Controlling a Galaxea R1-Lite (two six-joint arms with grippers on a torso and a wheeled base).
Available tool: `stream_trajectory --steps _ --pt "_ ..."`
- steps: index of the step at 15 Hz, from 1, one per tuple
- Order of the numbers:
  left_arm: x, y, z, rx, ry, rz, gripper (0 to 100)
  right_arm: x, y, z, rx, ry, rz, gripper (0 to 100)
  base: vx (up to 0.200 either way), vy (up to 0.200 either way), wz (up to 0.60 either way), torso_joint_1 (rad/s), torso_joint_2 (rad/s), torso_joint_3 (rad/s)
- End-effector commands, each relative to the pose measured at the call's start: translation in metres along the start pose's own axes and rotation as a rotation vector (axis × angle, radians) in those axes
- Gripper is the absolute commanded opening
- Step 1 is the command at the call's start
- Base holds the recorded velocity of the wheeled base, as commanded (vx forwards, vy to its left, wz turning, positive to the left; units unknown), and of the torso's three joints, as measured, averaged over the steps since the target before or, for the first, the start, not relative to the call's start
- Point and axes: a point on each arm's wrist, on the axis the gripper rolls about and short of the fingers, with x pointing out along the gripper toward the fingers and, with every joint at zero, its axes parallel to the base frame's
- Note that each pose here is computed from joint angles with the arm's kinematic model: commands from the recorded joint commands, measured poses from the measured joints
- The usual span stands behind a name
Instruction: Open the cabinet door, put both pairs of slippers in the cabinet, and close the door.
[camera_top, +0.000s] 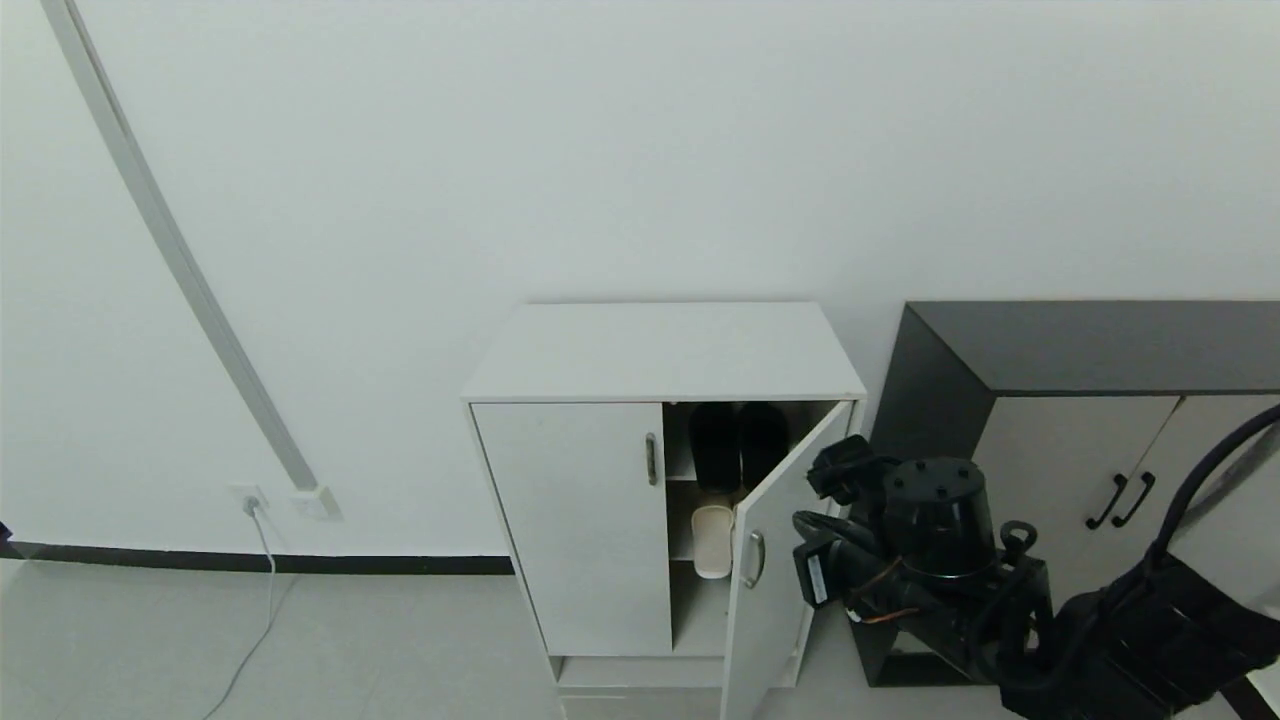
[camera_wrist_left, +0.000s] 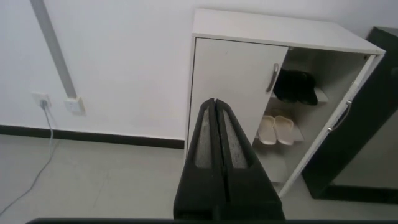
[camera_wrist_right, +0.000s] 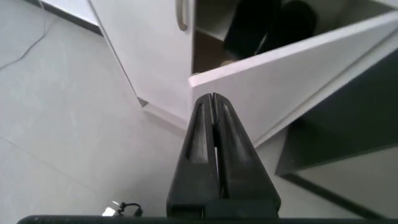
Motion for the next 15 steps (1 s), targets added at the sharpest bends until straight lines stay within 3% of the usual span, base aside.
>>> stream_trajectory --steps 1,5,13,15 --pt "0.000 0.000 0.000 0.000 0.001 0.000 0 -0.014 -0.003 -0.017 -0.012 0.040 0.004 0 0.200 0.000 0.00 -0.002 0.00 -0.002" --pt "0.000 0.000 0.000 0.000 0.002 -0.003 0 -0.027 -0.007 -0.043 -0.021 0.079 0.015 0 0.200 0.000 0.00 -0.002 0.00 0.005" --pt "0.000 0.000 0.000 0.000 0.000 -0.003 0 0.022 0.001 -0.074 -0.009 0.082 0.002 0 0.000 0.000 0.00 0.000 0.00 0.000" --pt "0.000 0.000 0.000 0.000 0.000 -0.003 0 0.040 -0.001 -0.072 0.010 0.038 -0.007 0 0.000 0.000 0.00 0.000 0.00 0.000"
